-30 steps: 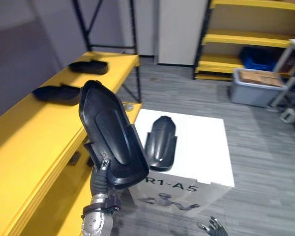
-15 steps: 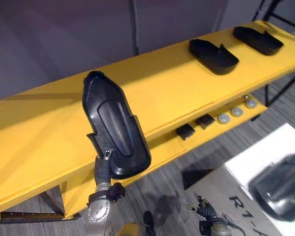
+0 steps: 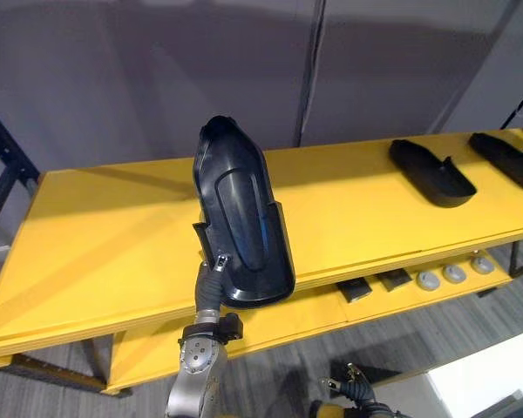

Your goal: Walk over and take plastic housings, then place them on the shelf

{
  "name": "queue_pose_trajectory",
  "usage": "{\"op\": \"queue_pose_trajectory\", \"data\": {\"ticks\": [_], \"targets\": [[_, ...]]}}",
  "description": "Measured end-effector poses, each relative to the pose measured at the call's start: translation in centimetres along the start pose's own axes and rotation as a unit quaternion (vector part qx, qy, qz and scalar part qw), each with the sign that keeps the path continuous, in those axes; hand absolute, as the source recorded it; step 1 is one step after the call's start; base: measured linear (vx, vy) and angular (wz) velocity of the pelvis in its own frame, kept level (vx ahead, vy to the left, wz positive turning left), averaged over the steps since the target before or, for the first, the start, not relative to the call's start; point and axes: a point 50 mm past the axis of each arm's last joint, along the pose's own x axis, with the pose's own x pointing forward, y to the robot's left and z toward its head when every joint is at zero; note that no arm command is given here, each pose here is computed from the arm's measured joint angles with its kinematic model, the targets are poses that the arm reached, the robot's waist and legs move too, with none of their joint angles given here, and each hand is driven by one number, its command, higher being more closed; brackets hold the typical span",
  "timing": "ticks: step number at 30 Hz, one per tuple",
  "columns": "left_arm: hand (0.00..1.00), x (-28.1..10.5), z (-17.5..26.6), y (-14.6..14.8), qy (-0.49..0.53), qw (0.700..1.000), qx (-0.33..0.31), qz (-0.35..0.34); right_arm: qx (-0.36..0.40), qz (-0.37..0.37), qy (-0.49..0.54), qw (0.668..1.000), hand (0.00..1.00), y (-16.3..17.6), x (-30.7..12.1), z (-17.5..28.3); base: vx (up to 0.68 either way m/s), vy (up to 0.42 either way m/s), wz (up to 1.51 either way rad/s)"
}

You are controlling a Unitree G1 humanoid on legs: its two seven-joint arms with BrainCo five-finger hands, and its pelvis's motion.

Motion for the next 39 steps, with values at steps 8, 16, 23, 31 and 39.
{"op": "queue_pose_trajectory", "data": {"ticks": [8, 16, 23, 31, 39], "targets": [[1.0, 4.5, -0.8, -0.3, 0.011, 0.995, 0.093, 0.037, -0.024, -0.016, 0.011, 1.0, 0.0, -2.1, -0.3, -0.5, 0.15, -0.055, 0.0], [1.0, 7.3, -0.7, 2.8, 0.038, 0.985, 0.114, 0.126, -0.036, -0.014, 0.015, 0.999, 0.0, -2.4, -0.4, -0.8, 0.02, 0.058, 0.02], [1.0, 8.2, -0.4, 3.4, 0.044, 0.983, 0.108, 0.14, -0.037, -0.013, 0.01, 0.999, 0.0, -2.3, -0.2, -0.4, -0.05, 0.022, 0.01], [0.0, 9.0, 0.0, 2.9, 0.047, 0.984, 0.105, 0.134, -0.039, -0.011, 0.001, 0.999, 0.0, -2.1, 0.1, 0.3, -0.1, -0.074, 0.08], [0.0, 9.1, -0.2, 2.4, 0.063, 0.988, 0.043, 0.133, -0.048, 0.001, -0.004, 0.999, 0.0, -1.6, 0.3, 0.6, -0.13, -0.069, 0.0]]}}
